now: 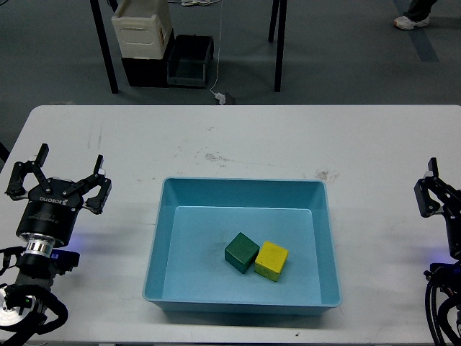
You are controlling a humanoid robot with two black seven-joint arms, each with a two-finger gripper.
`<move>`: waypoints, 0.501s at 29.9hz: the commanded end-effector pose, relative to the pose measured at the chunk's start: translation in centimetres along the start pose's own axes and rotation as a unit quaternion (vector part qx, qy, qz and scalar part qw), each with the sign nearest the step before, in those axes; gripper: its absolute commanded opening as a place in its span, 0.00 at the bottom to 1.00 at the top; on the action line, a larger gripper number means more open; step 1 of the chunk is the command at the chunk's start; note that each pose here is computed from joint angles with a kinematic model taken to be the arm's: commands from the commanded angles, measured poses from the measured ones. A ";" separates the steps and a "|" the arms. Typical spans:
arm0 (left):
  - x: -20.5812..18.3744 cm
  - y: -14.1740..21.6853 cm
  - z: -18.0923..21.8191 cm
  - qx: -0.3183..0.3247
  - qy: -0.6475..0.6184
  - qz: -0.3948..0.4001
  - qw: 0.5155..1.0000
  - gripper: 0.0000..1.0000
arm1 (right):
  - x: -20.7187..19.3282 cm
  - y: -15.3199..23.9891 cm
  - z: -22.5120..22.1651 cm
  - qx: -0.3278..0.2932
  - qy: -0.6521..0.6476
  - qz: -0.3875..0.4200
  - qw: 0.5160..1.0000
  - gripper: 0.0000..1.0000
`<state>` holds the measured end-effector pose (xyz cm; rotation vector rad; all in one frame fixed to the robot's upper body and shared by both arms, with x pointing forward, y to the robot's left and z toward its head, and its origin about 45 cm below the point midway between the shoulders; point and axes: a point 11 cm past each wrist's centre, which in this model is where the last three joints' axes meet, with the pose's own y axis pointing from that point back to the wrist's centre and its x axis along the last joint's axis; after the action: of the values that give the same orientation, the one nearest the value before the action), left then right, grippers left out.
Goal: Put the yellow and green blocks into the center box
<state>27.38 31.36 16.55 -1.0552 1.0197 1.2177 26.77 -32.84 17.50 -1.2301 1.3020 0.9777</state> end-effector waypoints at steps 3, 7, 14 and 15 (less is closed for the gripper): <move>0.5 0.5 -0.1 -0.011 0.029 0.011 0.999 1.00 | 0.7 0.6 0.0 0.004 -0.014 0.020 1.000 1.00; 0.4 0.5 -0.1 -0.012 0.032 0.006 0.999 1.00 | 1.1 1.0 1.7 -0.022 -0.025 0.026 0.999 1.00; 0.0 0.9 -0.5 -0.007 0.043 0.000 0.999 1.00 | 1.6 1.4 3.2 -0.045 -0.027 0.041 0.998 1.00; -0.1 0.9 -0.6 -0.007 0.045 -0.001 0.999 1.00 | 1.5 1.4 3.2 -0.044 -0.029 0.038 0.998 1.00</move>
<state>26.63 31.04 16.32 -1.1256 1.0727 1.1955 26.08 -29.81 15.61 -1.2209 1.2824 1.1257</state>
